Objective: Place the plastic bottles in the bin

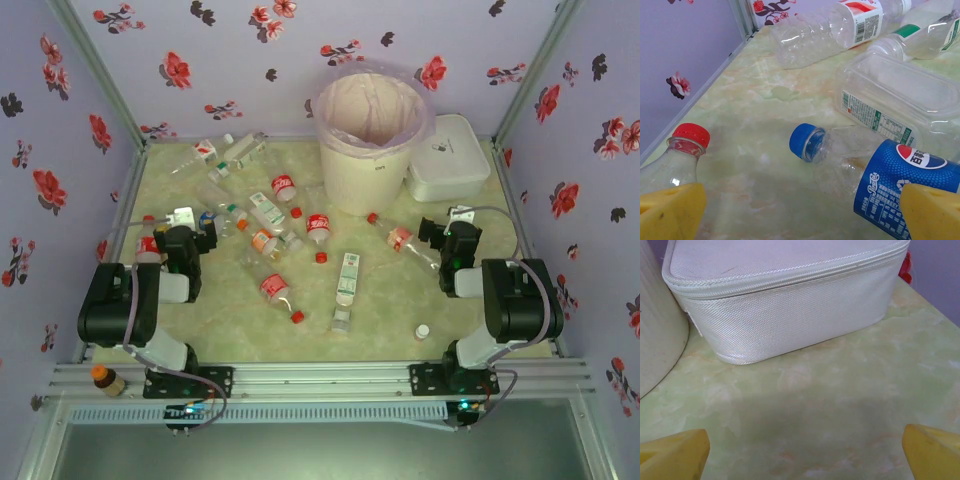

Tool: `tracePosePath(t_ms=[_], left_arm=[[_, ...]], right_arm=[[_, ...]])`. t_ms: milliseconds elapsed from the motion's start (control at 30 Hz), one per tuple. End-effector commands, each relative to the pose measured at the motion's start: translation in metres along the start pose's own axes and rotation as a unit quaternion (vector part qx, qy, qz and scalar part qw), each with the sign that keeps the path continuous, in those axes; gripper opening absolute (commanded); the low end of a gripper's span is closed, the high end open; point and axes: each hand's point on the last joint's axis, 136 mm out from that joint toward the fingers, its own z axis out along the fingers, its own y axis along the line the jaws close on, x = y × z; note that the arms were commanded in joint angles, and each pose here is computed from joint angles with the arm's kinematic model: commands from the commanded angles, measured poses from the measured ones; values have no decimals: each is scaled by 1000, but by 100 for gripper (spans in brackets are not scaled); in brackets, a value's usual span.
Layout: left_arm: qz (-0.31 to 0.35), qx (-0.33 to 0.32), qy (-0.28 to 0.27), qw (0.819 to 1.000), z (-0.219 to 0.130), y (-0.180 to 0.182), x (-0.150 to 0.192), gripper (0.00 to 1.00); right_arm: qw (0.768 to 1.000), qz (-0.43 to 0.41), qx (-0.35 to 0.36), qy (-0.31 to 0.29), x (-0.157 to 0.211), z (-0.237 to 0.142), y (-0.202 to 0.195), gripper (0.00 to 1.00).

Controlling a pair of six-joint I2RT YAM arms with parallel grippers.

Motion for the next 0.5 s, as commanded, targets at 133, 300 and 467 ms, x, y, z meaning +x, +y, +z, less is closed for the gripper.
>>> tracePosePath(t_ms=[133,300,467], left_arm=[[-11,13,-14,1000,3,0,-14,100],[-12,13,-14,1000,4,1,-14,100],[-11,14,-12,1000,4,0,-13,100]], right_arm=[[1000,8,-2,-17,-12,1,0,99],[1000,8,-2,-17,-12,1,0,99],[1000,9,-1,-16,-11,2,0,99]])
